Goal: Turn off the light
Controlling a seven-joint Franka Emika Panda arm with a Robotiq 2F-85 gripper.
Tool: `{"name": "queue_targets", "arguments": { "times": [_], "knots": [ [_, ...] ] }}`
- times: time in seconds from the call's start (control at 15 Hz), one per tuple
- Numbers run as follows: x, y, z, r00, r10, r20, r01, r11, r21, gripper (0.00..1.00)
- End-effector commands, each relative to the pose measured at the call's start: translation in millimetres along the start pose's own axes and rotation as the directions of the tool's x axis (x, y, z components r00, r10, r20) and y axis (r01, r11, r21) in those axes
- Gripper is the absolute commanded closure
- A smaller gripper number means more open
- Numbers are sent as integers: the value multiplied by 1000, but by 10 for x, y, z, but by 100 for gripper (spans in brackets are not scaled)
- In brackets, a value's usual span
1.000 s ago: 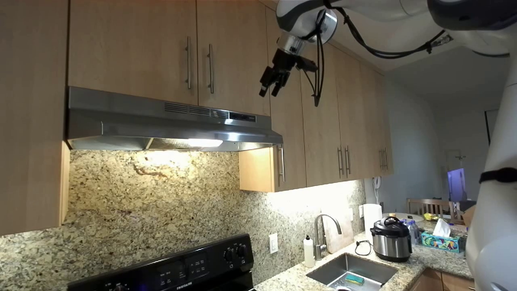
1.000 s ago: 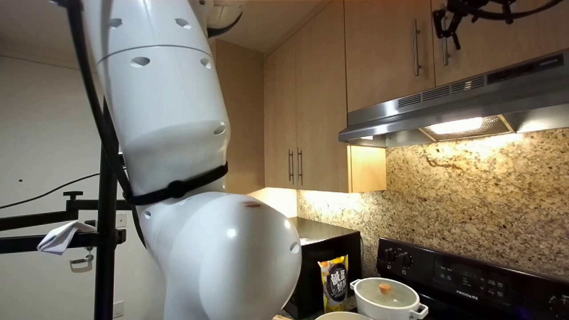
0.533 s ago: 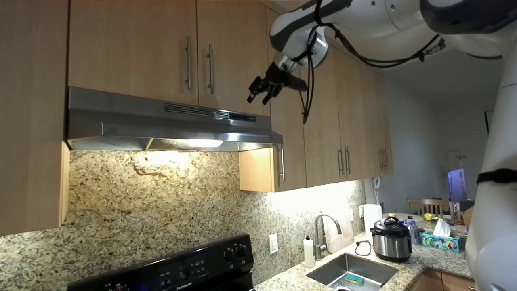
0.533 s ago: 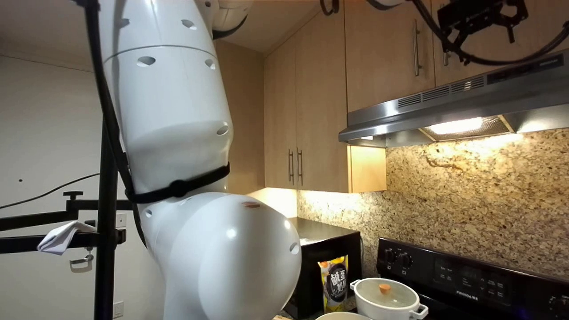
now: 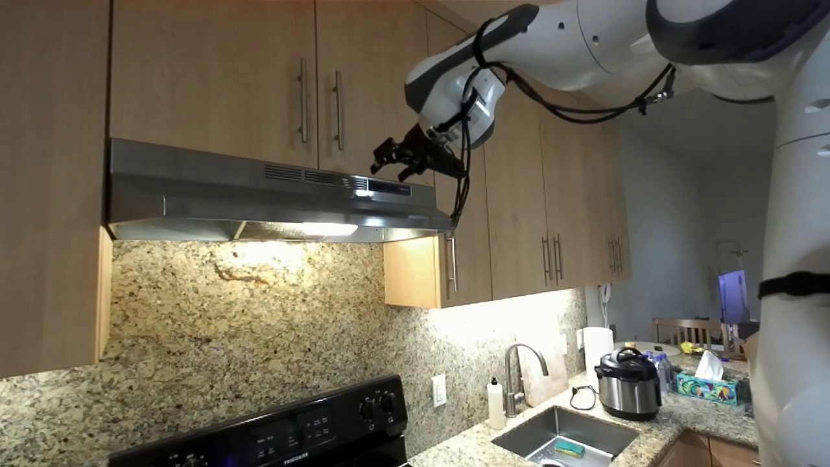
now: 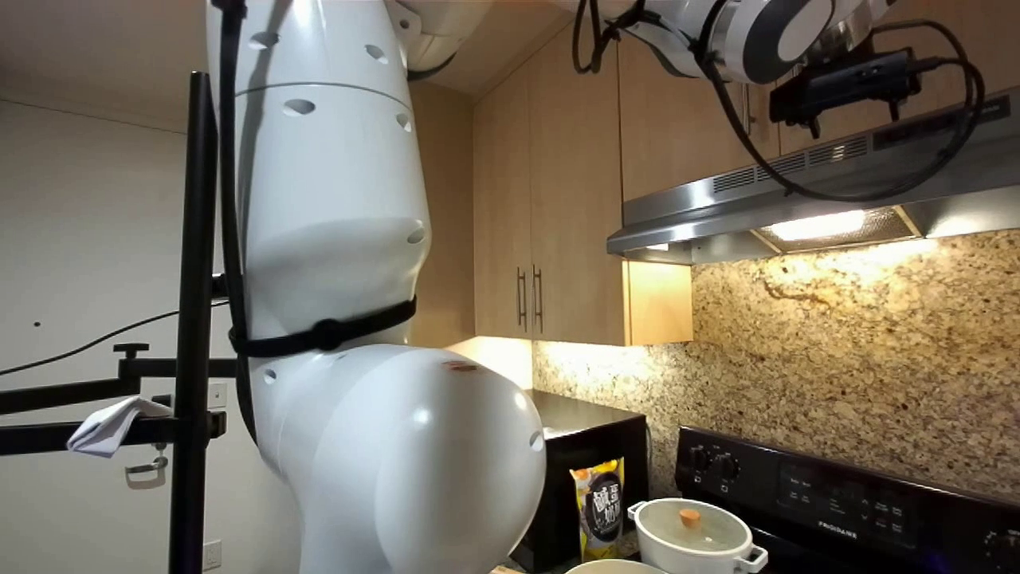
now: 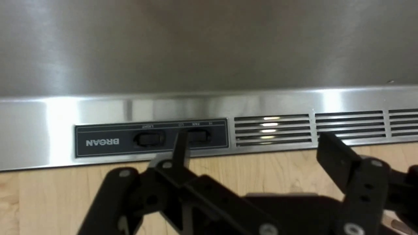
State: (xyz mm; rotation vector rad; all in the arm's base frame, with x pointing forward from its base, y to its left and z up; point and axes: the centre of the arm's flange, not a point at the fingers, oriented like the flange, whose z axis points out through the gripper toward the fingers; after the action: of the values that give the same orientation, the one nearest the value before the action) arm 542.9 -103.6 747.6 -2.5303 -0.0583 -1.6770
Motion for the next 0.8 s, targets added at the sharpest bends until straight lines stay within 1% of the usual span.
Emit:
{"name": "queue_targets", "arguments": {
  "times": [0.0,0.33,0.73],
  "knots": [
    [-40,143,70,998,17,-62,-16,1000,13,0],
    [-7,368,210,999,18,-44,-16,998,62,0],
    [112,497,353,1000,-28,-13,30,991,129,0]
  ]
}}
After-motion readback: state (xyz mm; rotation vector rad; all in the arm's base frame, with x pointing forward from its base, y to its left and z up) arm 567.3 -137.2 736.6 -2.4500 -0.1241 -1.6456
